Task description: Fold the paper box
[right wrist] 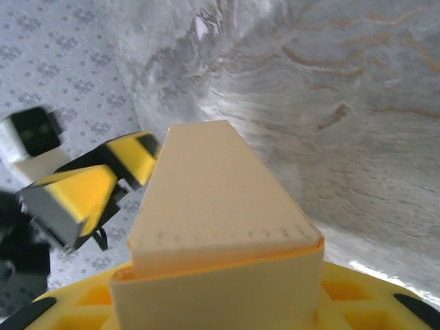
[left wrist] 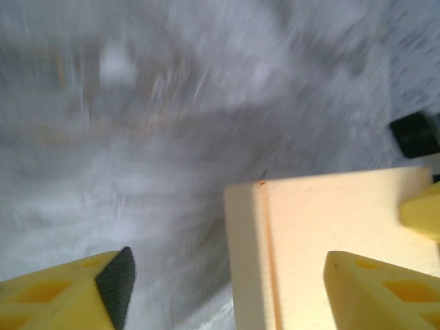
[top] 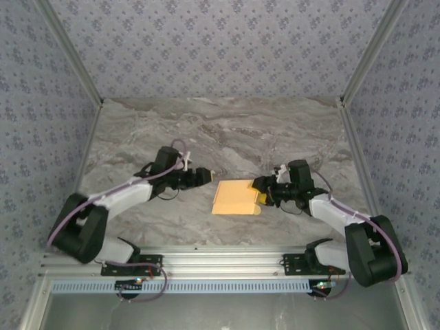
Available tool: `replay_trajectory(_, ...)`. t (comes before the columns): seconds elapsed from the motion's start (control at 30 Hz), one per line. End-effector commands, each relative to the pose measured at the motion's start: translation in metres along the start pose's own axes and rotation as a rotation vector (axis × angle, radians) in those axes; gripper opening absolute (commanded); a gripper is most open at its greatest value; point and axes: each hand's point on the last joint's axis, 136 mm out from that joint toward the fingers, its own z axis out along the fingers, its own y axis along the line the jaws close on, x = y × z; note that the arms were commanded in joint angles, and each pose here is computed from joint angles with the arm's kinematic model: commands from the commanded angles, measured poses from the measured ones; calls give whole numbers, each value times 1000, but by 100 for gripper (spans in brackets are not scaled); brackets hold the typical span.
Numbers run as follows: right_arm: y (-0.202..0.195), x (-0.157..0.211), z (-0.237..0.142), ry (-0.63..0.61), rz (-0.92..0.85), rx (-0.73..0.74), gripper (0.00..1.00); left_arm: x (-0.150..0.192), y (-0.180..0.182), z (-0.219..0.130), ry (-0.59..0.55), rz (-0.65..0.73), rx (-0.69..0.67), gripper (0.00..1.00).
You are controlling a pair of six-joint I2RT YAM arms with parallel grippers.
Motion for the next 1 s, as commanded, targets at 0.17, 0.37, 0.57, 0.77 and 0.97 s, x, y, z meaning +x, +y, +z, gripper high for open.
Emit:
replay_trajectory(0.17, 25, -2, -18, 63, 209, 10, 40, -29, -72, -61, -651, 867, 67, 99)
replay_trajectory(0.37, 24, -1, -21, 192, 293, 50, 40, 30, -81, -37, -562, 1264, 213, 99)
replay_trajectory(0.57, 15, -3, -37, 222, 360, 58, 39, 66, -77, -30, -454, 1433, 250, 97)
replay_trajectory(0.77, 11, -7, -41, 226, 411, 50, 39, 86, -75, -8, -402, 1561, 187, 99)
replay_trajectory(0.97, 7, -5, -37, 246, 425, 58, 39, 79, -77, 18, -430, 1603, 154, 97)
